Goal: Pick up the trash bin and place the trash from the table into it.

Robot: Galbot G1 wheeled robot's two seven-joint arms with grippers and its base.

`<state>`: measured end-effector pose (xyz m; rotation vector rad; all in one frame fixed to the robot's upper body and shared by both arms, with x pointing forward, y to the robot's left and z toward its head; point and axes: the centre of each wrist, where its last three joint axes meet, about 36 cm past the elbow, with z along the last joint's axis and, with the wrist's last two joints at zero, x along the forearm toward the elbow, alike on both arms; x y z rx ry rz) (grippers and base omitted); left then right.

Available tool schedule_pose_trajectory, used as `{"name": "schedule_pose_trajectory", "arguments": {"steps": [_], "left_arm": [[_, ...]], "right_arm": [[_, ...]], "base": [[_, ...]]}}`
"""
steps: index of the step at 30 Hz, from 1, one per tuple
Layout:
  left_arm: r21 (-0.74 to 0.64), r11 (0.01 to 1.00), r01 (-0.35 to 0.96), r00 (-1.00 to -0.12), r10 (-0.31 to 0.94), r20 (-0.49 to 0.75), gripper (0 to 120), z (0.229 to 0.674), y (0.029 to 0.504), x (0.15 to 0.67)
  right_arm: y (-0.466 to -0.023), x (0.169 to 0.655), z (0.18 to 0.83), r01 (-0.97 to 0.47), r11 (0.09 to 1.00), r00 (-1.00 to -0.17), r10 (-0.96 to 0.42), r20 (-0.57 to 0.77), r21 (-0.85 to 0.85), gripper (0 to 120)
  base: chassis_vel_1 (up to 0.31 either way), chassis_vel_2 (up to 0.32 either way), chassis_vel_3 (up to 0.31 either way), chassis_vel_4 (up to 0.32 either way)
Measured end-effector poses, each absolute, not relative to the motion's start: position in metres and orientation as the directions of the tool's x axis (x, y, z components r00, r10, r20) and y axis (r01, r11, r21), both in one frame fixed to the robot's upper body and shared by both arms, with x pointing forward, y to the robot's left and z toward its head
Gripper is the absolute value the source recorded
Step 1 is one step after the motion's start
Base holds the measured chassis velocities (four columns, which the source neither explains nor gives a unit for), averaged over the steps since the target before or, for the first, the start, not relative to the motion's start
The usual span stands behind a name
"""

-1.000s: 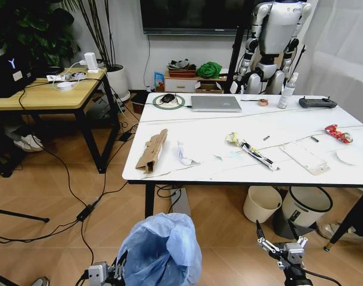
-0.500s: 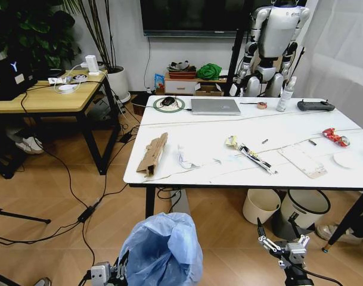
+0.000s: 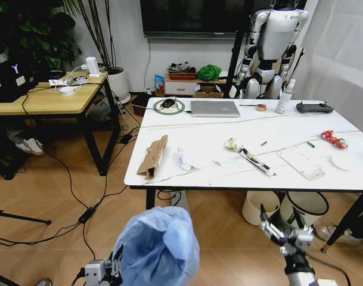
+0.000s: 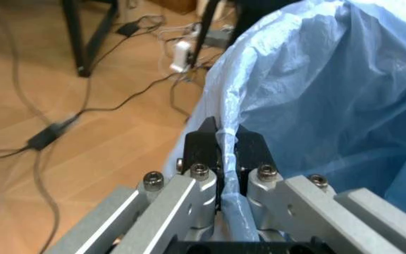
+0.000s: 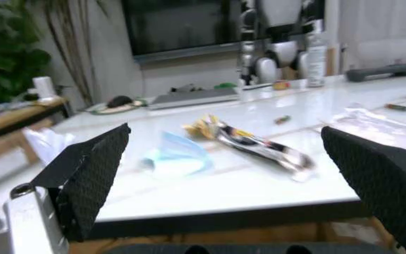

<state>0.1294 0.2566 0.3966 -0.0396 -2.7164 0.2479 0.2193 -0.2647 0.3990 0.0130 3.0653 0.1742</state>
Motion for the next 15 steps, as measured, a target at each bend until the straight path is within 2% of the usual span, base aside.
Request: {"name": "schedule_pose_trajectory", "arguments": {"steps": [1,6,7,11,15], "left_arm": [[-0.171,0.984,-0.039,-0.912,0.035,0.409,0,0.396,0.264,0.126],[-0.167,0.982,-0.089,-0.911,-0.013,0.412,0,0.402,0.275,0.124],[-0.149,0.983,-0.109,-0.912,-0.04,0.409,0,0.406,0.281,0.122],[-0.124,0.982,-0.143,-0.917,-0.084,0.389,0,0.409,0.292,0.116],[-0.147,0.974,-0.17,-0.916,-0.101,0.387,0,0.413,0.298,0.116]], "right_arm": [[-0.256,0.232,0.426,-0.045,0.988,-0.998,-0.036,-0.059,0.148,100],[-0.235,0.26,0.472,-0.14,0.967,-0.99,-0.137,-0.026,0.214,100],[-0.221,0.273,0.493,-0.212,0.945,-0.976,-0.216,-0.012,0.249,100],[-0.187,0.286,0.499,-0.358,0.894,-0.924,-0.381,0.037,0.27,100],[-0.169,0.299,0.484,-0.421,0.869,-0.89,-0.451,0.066,0.259,100]], "base": [[0.0,0.0,0.0,0.0],[0.0,0.0,0.0,0.0],[0.0,0.0,0.0,0.0],[0.0,0.0,0.0,0.0],[0.0,0.0,0.0,0.0]]}}
